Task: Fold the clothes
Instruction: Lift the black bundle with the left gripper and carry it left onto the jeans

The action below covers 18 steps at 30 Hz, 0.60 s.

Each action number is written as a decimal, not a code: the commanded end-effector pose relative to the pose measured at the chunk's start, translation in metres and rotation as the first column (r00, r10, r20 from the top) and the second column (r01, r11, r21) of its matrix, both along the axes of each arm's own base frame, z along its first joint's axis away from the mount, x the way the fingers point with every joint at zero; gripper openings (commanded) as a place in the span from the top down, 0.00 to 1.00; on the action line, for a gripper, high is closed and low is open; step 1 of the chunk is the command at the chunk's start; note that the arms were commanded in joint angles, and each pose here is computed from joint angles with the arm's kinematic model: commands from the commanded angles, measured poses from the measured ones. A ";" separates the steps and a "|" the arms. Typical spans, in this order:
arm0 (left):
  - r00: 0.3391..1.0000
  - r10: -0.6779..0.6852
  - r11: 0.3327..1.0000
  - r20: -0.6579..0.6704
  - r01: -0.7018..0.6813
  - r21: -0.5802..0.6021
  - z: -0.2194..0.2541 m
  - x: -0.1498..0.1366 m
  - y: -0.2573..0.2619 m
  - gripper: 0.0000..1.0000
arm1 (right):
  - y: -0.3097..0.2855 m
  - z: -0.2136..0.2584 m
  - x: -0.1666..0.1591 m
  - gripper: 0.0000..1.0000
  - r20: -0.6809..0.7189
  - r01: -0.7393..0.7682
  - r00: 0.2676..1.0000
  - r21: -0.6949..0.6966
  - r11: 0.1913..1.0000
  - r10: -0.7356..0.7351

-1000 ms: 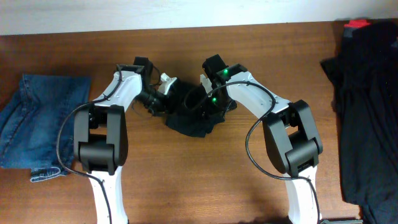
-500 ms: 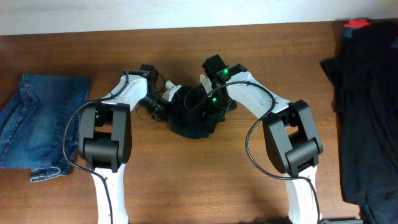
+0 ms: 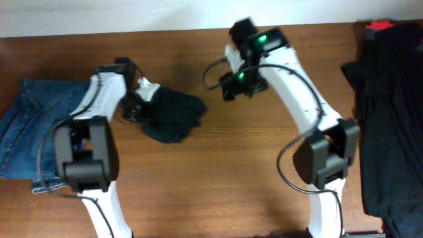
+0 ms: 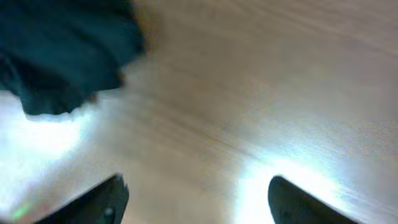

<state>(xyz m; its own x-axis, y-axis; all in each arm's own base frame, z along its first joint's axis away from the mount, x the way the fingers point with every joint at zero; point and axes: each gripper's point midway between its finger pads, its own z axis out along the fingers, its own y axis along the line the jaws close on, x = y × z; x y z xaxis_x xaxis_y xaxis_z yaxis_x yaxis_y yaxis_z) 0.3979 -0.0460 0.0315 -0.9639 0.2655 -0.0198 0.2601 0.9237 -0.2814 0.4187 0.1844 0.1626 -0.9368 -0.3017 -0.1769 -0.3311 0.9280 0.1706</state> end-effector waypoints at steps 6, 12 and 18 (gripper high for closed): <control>0.958 0.027 0.875 0.285 -0.161 0.457 0.112 0.018 0.122 1.00 | -0.015 0.058 0.002 0.23 0.124 -0.009 0.992 -0.015 1.000 0.011; 0.948 -0.021 0.793 0.319 -0.179 0.582 0.137 0.017 0.168 0.99 | -0.016 0.057 -0.001 0.23 0.110 -0.010 0.994 -0.019 1.000 0.012; 0.922 0.047 0.761 0.384 -0.282 0.585 0.143 0.021 0.205 0.99 | -0.017 0.056 -0.005 0.23 0.093 -0.010 0.996 -0.026 1.000 0.013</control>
